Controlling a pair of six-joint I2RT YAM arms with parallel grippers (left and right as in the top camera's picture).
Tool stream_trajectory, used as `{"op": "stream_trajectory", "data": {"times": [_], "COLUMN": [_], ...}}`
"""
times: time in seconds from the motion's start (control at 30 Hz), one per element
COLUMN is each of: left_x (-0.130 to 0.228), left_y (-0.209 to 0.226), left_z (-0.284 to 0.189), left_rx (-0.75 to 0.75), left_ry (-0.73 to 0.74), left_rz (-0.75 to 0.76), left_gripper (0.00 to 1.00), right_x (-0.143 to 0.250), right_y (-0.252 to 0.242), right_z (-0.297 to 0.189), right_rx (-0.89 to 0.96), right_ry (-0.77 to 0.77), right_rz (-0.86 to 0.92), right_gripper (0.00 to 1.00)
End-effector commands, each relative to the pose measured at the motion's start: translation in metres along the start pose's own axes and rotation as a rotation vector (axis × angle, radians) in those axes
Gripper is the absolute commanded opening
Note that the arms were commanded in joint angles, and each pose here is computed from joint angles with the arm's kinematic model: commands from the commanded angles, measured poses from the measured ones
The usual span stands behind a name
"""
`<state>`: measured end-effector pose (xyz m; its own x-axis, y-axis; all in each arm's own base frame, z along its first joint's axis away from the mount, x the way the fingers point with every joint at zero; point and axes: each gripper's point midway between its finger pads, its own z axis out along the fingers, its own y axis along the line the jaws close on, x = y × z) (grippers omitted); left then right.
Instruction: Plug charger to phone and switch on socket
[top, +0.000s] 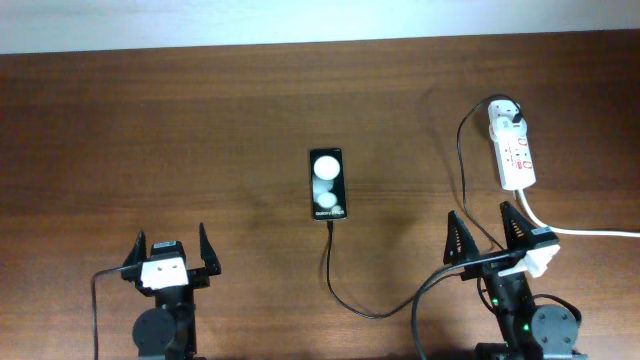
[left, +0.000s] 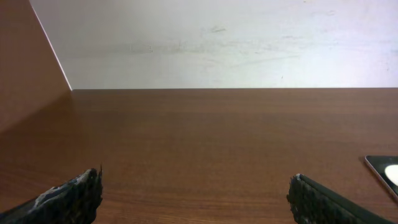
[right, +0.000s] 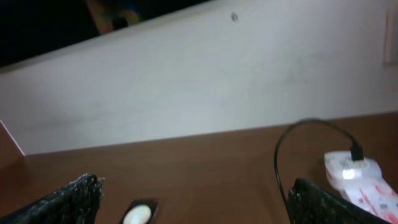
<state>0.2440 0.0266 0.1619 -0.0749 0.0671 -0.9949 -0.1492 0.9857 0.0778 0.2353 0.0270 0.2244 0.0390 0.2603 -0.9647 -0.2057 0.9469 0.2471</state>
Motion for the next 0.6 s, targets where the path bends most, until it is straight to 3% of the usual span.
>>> {"op": "stream_trajectory", "data": {"times": [0.0, 0.13, 0.27, 0.57], "left_x": [0.002, 0.002, 0.002, 0.002], "left_y": [-0.001, -0.001, -0.001, -0.001], "left_z": [0.000, 0.000, 0.000, 0.000], "left_rx": [0.004, 0.004, 0.004, 0.004], "left_ry": [-0.001, -0.001, -0.001, -0.001], "left_rz": [0.016, 0.016, 0.016, 0.016], "left_gripper": [0.99, 0.99, 0.99, 0.99], "right_x": [0.020, 0.046, 0.049, 0.059], "right_y": [-0.011, -0.025, -0.035, -0.032], "right_z": [0.002, 0.003, 0.002, 0.001], "right_rx": [0.035, 0.084, 0.136, 0.106], "right_ry": [0.027, 0.076, 0.083, 0.142], "right_rz": [0.002, 0.016, 0.004, -0.279], "right_gripper": [0.99, 0.99, 0.99, 0.99]}}
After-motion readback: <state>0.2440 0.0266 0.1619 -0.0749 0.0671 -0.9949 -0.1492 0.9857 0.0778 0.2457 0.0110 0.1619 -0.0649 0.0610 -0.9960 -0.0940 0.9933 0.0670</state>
